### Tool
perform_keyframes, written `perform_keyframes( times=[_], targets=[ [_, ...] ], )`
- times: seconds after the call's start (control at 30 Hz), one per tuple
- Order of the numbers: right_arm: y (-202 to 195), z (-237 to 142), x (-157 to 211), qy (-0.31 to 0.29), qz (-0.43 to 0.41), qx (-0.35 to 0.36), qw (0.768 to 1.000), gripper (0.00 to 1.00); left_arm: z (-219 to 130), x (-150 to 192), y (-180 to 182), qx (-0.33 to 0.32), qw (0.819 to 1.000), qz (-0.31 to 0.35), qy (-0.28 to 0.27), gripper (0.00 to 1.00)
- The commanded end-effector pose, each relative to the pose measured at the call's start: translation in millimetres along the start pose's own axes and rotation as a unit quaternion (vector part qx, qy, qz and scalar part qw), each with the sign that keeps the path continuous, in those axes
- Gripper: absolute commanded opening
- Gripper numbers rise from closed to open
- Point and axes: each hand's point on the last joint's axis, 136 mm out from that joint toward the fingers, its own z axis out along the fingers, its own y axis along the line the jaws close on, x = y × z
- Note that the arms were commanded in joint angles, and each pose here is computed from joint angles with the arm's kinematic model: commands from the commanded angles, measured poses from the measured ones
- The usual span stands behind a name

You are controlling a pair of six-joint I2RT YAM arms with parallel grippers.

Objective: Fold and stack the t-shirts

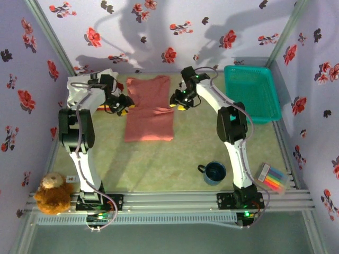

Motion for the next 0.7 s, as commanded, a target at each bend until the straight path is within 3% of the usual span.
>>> perform_keyframes(
  times=[0.0, 0.37, 0.47, 0.6, 0.67],
  targets=[
    [4.6, 14.9, -4.8, 0.013, -0.014, -0.017, 1.000, 0.45, 0.9, -8.8, 3.5, -0.021, 1.000, 0.021, -0.004, 0.49],
    [12.4, 40.8, -11.3, 0.027, 0.005, -0.045, 0.999, 0.45, 9.3, -10.4, 4.5, -0.024, 0.999, 0.021, 0.004, 0.49],
    [22.6, 44.2, -10.2, 0.032, 0.001, -0.062, 0.998, 0.32, 11.6, -9.0, 5.9, -0.023, 1.000, 0.020, 0.007, 0.49],
    [41.6, 36.0, -11.4, 0.025, -0.012, -0.087, 0.996, 0.02, 8.5, -7.8, 5.3, -0.022, 1.000, 0.020, 0.005, 0.49],
    [50.0, 29.3, -12.1, 0.019, -0.014, -0.095, 0.995, 0.00, 5.1, -8.7, 3.4, -0.020, 1.000, 0.022, 0.001, 0.49]
  ],
)
